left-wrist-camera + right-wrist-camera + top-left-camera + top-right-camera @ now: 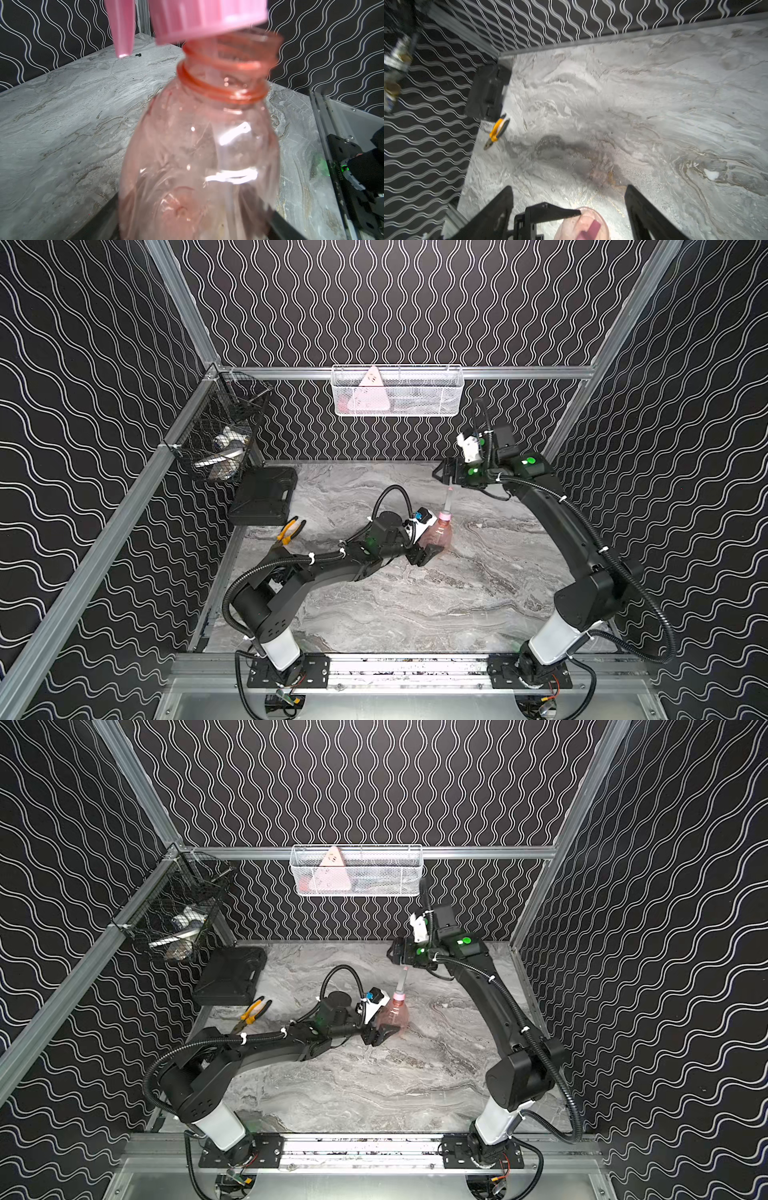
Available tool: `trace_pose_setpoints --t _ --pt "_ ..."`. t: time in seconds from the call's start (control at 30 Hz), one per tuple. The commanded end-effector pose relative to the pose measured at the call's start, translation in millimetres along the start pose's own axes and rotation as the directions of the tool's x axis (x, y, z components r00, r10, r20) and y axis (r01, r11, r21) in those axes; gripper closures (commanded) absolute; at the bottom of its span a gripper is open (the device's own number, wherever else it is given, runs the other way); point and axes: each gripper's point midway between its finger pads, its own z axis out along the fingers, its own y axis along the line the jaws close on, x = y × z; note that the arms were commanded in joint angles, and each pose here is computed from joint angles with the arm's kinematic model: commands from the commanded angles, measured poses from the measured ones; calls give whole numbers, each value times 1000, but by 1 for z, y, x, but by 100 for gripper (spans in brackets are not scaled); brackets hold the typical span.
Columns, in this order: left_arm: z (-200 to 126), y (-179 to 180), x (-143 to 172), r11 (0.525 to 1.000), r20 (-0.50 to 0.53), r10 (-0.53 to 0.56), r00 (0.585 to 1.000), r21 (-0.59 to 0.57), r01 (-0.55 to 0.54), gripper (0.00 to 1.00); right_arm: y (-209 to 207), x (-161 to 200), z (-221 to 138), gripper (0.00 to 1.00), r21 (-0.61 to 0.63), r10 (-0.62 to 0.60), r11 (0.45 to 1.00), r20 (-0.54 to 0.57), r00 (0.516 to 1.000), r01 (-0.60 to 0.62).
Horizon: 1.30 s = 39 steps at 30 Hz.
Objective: Attach spray nozzles to spray bottles
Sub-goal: Screw the spray nozzle on the spray bottle.
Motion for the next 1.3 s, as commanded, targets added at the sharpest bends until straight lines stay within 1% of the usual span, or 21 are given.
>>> trace_pose_setpoints --t 0.0,0.03,0.1,0.27,0.37,0.47,0.7,0.8,0.87,0.93,0.97,1.03,1.07,1.27 --pt "-2 6 -9 998 3 51 999 -40 -51 48 -16 29 5 16 141 -64 987 -113 992 80" --pt "-2 8 -9 997 3 54 999 -53 -54 48 -21 33 5 16 176 -67 980 -129 989 89" --pt "-3 13 -10 995 6 59 998 -79 -58 48 -14 45 6 17 193 -88 974 -163 983 119" --pt "-3 19 -10 993 8 51 999 -106 -50 48 -12 47 -4 18 213 -37 975 -156 987 70" --pt "-3 25 -7 990 4 45 999 -131 -44 49 -10 46 -12 22 216 -8 976 -154 988 42" --pt "-2 29 -6 987 -3 44 999 -153 -44 49 -9 49 -14 30 217 8 976 -165 986 28" --pt "-2 33 -8 983 19 51 999 -180 -46 49 1 50 -2 46 177 22 984 -176 984 10" --pt "-2 37 -7 978 21 50 999 -203 -45 49 6 53 2 57 184 21 983 -187 982 14" --pt "-2 41 -8 975 27 44 999 -221 -37 49 9 57 4 59 193 20 981 -189 982 17" --pt "0 45 -9 971 31 33 999 -240 -25 49 8 60 6 63 203 28 979 -190 981 11" --pt "1 46 -10 969 36 29 999 -246 -20 49 8 61 7 66 212 34 977 -187 982 6" --pt "0 49 -11 965 51 24 998 -261 -10 49 8 62 8 76 223 40 975 -182 982 2" --pt "1 50 -12 964 60 21 998 -267 -5 49 8 62 7 79 233 44 972 -177 983 -2" --pt "-2 56 -17 952 120 1 993 -303 35 51 6 57 3 83 266 78 963 -142 987 -38"
